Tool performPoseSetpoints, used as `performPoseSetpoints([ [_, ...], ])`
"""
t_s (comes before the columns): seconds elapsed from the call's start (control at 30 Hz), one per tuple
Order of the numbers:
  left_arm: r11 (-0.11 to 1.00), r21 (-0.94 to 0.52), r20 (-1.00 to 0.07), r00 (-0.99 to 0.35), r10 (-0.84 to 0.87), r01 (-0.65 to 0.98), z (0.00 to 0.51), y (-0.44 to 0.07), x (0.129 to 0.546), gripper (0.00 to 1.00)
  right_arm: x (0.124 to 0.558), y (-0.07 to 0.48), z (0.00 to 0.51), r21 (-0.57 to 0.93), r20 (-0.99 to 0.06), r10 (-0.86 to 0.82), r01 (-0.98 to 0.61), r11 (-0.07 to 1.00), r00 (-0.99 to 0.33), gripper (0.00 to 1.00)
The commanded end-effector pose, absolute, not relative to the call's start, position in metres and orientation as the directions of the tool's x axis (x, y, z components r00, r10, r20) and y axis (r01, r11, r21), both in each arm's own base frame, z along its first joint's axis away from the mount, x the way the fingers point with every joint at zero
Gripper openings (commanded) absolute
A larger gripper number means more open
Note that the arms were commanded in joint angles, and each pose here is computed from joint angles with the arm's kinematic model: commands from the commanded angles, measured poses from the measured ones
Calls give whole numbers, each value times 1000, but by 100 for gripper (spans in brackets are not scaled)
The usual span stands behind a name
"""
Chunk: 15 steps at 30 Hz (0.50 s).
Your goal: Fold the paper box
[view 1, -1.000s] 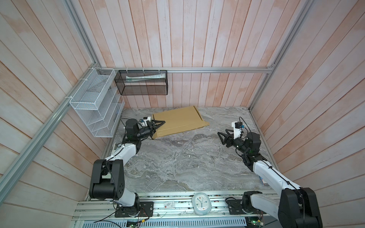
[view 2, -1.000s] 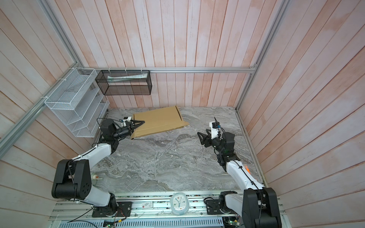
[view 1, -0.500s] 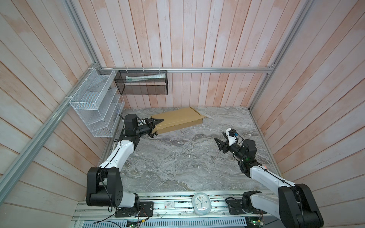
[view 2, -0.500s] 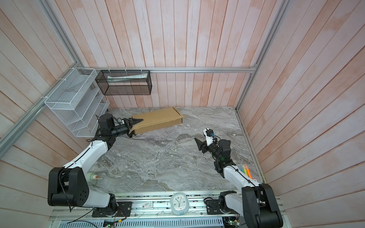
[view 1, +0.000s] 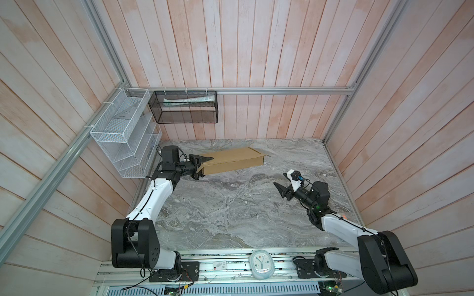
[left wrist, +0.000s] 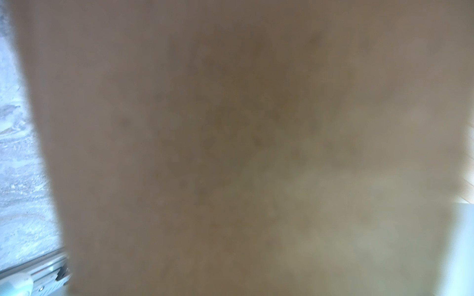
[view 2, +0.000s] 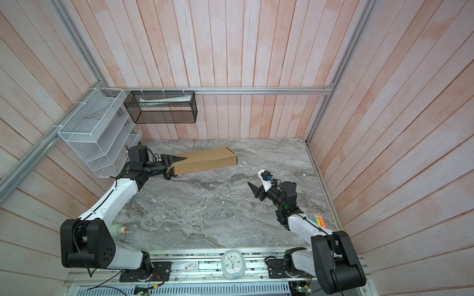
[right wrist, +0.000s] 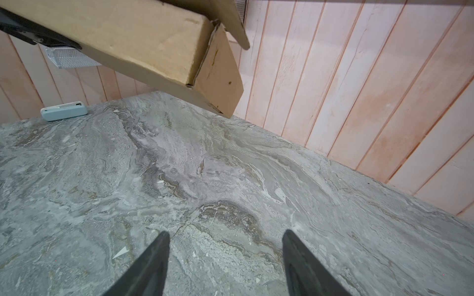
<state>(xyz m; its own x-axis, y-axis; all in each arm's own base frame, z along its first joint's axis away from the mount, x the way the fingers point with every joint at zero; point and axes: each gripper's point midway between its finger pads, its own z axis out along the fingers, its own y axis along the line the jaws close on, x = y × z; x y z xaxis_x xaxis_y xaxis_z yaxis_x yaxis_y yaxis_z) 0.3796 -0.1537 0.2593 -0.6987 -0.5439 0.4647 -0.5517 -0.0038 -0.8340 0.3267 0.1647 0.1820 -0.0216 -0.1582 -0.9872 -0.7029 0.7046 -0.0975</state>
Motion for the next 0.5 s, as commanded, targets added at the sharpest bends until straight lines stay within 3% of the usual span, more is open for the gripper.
performPoseSetpoints([
  [0.0, 5, -821, 489, -707, -511, -571, 266, -162, 376, 44, 323, 175, 191, -148, -984, -173, -740, 656, 43, 70],
  [0.47, 77, -743, 562, -682, -467, -665, 248, -182, 362, 40, 328, 190, 203, -207, -975, -188, -775, 598, 115, 71],
])
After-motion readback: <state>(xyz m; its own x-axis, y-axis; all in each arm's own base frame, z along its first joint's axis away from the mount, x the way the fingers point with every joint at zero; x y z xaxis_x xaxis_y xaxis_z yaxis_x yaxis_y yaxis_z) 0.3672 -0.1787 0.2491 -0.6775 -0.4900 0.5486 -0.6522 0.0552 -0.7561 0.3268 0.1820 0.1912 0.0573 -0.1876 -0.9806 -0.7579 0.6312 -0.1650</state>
